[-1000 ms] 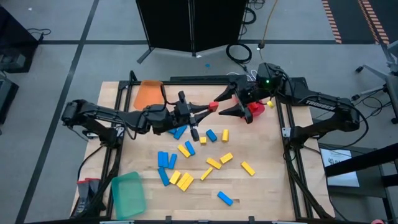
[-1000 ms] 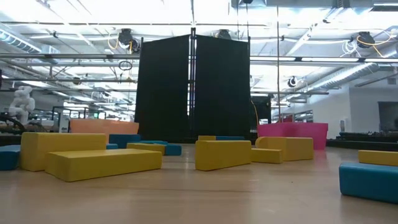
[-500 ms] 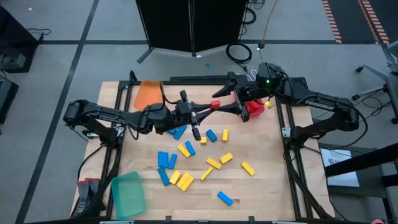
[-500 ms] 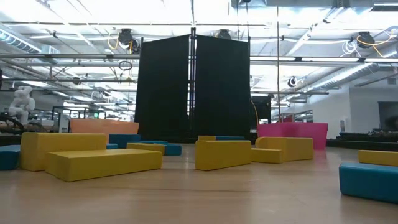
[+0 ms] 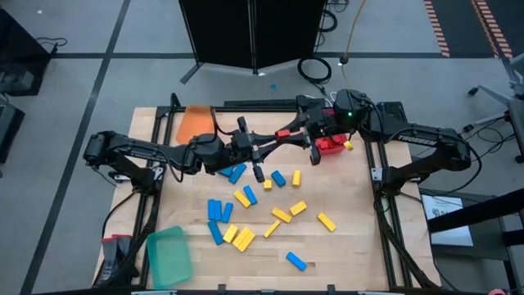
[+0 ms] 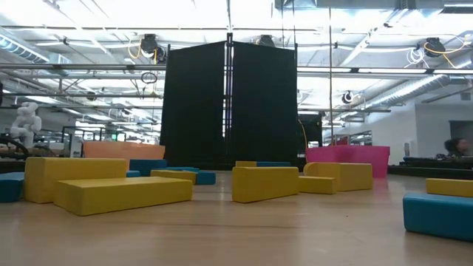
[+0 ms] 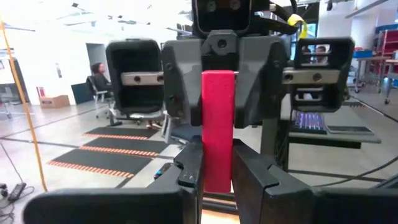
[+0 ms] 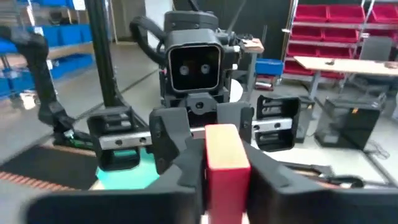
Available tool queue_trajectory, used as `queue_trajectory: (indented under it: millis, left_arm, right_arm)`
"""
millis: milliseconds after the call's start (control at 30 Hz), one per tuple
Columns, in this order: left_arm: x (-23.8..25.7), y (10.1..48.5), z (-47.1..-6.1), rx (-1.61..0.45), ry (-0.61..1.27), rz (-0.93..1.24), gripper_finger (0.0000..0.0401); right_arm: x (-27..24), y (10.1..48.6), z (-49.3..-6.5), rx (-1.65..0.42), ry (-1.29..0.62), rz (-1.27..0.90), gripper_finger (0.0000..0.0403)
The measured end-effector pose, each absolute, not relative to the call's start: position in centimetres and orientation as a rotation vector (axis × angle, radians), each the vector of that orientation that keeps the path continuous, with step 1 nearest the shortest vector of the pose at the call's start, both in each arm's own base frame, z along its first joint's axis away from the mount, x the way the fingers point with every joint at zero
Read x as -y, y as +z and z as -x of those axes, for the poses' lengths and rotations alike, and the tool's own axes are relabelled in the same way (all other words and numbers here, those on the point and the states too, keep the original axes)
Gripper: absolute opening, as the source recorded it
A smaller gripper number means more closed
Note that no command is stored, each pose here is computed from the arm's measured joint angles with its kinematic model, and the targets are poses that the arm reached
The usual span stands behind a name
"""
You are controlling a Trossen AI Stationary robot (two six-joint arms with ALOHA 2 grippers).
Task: Sort blocks
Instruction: Put the red block into the red transparent bin
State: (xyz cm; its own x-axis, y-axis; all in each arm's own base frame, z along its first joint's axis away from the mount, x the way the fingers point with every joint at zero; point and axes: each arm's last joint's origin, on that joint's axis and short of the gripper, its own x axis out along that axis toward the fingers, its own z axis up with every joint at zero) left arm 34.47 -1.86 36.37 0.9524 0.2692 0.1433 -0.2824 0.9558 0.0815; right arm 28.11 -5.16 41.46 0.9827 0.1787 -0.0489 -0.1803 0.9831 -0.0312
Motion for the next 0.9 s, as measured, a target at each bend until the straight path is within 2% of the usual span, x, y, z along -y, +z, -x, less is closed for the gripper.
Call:
queue_trajectory:
  millis: [33,267,533,667,767,833,900]
  left_arm:
    - [1.9,36.4,-34.5,0.132,0.278,-0.102,0.0054]
    - [1.9,36.3,-34.5,0.128,0.277,-0.103,0.0061]
    - [1.7,35.9,-34.4,0.07,0.29,-0.119,0.0193]
    - [1.6,35.4,-34.0,-0.024,0.347,-0.139,0.0241]
    - [1.4,35.1,-33.2,-0.12,0.413,-0.163,0.0255]
    - [1.3,34.9,-32.5,-0.188,0.464,-0.173,0.0257]
    - [1.1,34.9,-31.8,-0.227,0.51,-0.142,0.0258]
  right_arm:
    - [5.1,41.5,-28.1,-0.046,0.185,0.046,0.0039]
    - [5.1,41.3,-28.1,-0.057,0.182,0.048,0.0038]
    - [5.3,41.4,-27.8,-0.067,0.123,0.044,0.0038]
    - [5.6,42.1,-26.6,-0.06,0.006,0.094,0.0038]
    - [6.6,42.6,-24.8,-0.09,-0.106,0.12,0.0038]
    - [7.7,42.5,-23.2,-0.157,-0.252,0.107,0.0038]
    - [9.2,42.1,-21.2,-0.254,-0.491,0.049,0.0038]
